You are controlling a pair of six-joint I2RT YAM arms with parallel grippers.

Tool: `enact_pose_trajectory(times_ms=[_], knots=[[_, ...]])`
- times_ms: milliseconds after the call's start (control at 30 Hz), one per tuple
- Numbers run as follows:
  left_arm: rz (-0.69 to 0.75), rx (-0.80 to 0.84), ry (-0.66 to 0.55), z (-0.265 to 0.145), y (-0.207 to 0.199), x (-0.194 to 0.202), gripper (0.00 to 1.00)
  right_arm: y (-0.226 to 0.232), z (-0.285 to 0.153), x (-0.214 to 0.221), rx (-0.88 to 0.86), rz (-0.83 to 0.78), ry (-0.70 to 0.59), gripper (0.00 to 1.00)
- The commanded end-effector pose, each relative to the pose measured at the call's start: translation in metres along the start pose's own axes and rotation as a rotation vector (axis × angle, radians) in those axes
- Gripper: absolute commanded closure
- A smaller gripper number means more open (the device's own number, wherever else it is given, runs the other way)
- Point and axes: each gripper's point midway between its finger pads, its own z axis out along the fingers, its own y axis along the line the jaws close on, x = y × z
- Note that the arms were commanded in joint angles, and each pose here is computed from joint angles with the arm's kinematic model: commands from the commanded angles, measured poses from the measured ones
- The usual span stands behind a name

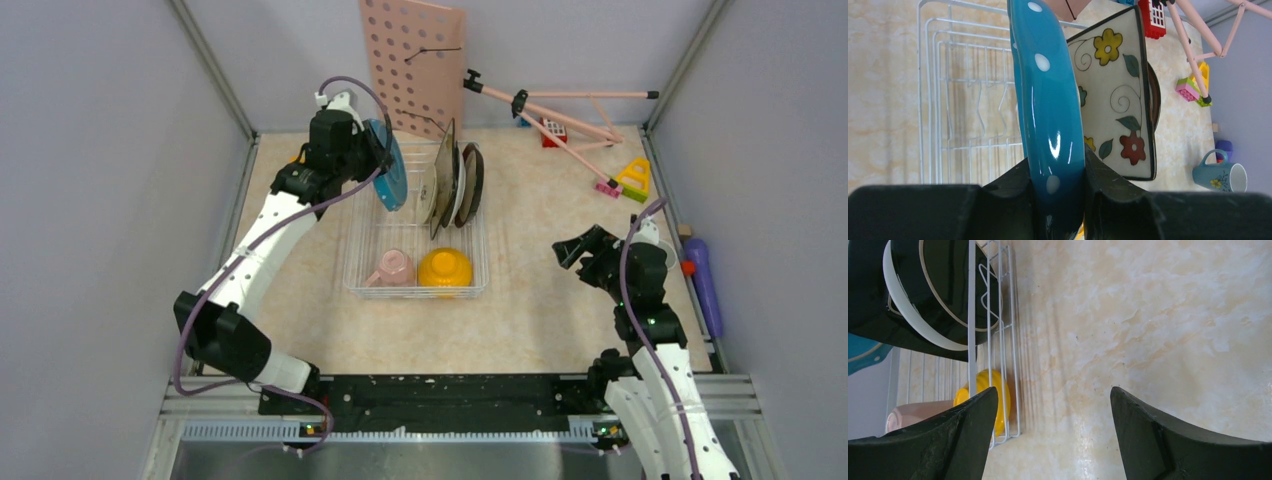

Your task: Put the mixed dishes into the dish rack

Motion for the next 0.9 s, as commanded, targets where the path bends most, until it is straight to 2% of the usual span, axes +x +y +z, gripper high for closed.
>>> enact_pose_trajectory(times_ms=[0, 133, 300, 667, 867], knots=[[0.004, 0.213, -0.217, -0.005, -0.060, -0.077, 1.00, 0.018, -0.002, -0.017, -0.067, -0.049, -0.045, 0.19], [-0.012, 0.273, -0.176, 0.021, -0.073, -0.072, 1.00, 0.018, -0.002, -0.015, -0.071, -0.057, -0.038, 0.19], [0.011, 0.203, -0.165, 0.048, -0.061, -0.073, 1.00, 0.017, -0.003, -0.012, -0.066, -0.057, -0.022, 0.19], [0.018, 0.123, -0.165, 0.051, -0.039, -0.059, 1.00, 0.016, 0.001, -0.012, -0.060, -0.056, -0.008, 0.19], [0.025, 0.113, -0.115, 0.062, -0.032, -0.042, 1.00, 0.019, 0.003, -0.013, -0.063, -0.054, 0.002, 0.19]])
